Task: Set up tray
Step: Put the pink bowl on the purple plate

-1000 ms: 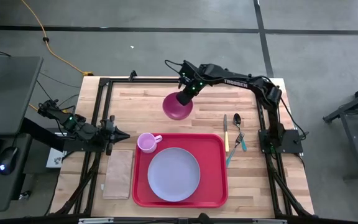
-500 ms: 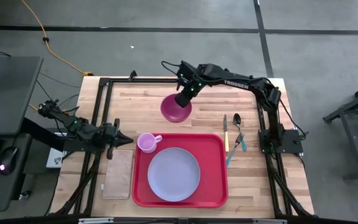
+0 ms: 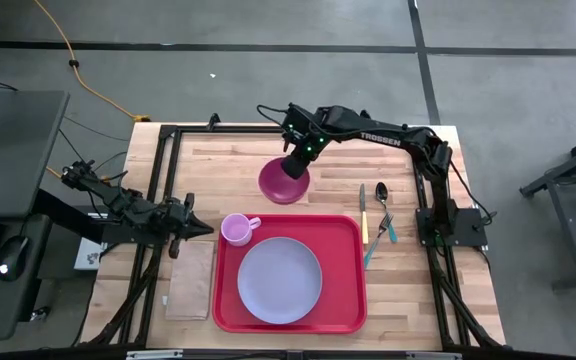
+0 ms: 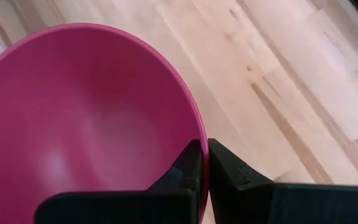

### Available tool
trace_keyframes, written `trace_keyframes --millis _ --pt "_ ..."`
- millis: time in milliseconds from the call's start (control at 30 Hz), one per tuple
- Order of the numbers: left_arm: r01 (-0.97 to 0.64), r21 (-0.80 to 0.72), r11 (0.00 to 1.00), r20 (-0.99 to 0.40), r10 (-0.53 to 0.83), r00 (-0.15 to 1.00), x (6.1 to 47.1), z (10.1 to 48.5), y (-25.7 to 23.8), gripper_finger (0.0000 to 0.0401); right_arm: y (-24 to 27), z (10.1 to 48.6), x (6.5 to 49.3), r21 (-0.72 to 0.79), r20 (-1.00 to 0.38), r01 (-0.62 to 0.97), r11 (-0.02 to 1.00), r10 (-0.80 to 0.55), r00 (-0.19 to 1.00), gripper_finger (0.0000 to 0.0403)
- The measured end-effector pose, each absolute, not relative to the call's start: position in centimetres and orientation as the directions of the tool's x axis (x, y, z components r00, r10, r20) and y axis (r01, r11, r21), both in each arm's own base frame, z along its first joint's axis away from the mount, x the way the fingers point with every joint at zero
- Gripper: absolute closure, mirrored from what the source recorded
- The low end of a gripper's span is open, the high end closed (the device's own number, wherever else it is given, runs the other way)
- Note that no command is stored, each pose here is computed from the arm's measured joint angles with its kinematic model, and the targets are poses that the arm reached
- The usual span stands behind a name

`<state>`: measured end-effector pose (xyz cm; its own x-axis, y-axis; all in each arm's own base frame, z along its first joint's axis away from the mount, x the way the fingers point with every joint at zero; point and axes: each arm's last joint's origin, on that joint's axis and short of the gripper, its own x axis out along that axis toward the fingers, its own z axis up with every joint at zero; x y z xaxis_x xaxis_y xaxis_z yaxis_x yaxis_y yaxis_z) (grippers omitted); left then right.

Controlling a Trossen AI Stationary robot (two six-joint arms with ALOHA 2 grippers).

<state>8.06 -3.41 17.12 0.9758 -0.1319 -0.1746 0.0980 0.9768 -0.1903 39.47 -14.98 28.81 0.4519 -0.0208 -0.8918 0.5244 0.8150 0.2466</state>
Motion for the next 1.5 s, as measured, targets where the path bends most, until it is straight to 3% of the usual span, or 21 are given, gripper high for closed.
trace_keyframes --millis 1067,1500 --pt "0.129 -0.2 0.971 -0.183 -0.167 0.969 8.0 17.1 -3.5 0.0357 -7.8 30.0 39.8 0.332 -0.901 0.435 0.837 0.144 0.409 0.0403" --pt "0.178 -0.211 0.961 -0.187 -0.219 0.958 8.0 17.0 -3.7 0.0357 -2.7 30.1 40.2 0.334 -0.912 0.414 0.847 0.178 0.37 0.0403"
